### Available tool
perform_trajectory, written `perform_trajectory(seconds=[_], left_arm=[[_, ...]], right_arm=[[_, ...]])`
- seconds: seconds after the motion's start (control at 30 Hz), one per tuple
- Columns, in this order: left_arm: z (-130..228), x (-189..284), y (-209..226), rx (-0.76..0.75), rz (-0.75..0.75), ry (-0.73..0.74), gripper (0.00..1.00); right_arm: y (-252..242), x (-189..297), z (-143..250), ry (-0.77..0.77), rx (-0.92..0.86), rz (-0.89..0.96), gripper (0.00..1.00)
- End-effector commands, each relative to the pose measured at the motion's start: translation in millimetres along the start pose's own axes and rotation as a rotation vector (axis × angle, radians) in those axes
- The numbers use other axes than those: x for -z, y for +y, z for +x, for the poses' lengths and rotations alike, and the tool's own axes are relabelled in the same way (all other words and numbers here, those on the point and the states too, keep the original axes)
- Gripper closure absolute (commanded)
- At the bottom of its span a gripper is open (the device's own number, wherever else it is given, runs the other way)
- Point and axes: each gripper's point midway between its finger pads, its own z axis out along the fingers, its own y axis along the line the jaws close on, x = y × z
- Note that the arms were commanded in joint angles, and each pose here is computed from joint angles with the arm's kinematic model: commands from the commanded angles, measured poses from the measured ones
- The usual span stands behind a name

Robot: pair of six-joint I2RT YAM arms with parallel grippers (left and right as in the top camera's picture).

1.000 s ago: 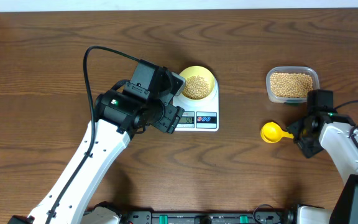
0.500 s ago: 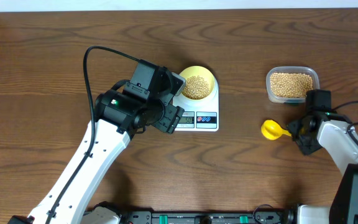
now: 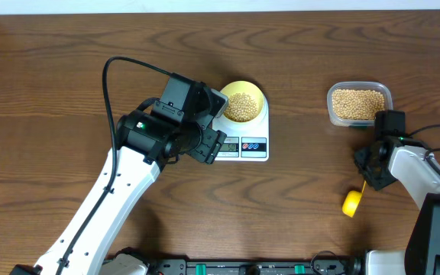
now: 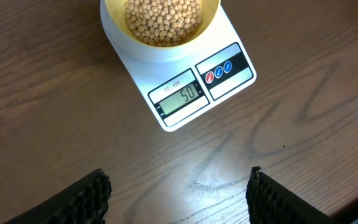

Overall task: Scoop item into bowl and weigh 50g on scale
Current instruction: 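Lift the scoop and swing it up toward the soybean tub, then lower the scoop into the tub and open the right gripper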

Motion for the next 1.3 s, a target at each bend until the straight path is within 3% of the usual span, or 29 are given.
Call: perform_trajectory(seconds=[0.0, 0.3, 0.8, 1.27], left_arm=[[-0.6, 5.2, 0.0, -0.013, -0.008, -0.016, 0.27], [-0.7, 5.2, 0.0, -0.013, -0.008, -0.017, 0.27], [-0.7, 5.2, 0.0, -0.013, -0.008, -0.017, 0.27], [-0.6, 5.2, 0.0, -0.013, -0.008, -0.016, 0.27]], right_arm=[[-4.1, -3.3, 0.8, 0.003, -0.01, 0.014, 0.76], [-4.0, -3.3, 0.9, 0.004, 0.0, 0.014, 0.99], [0.1, 8.3, 0.9, 0.037, 0.077, 0.019, 0.99], [53.7, 98.9, -51.1, -0.065, 0.184, -0.108, 0.99]])
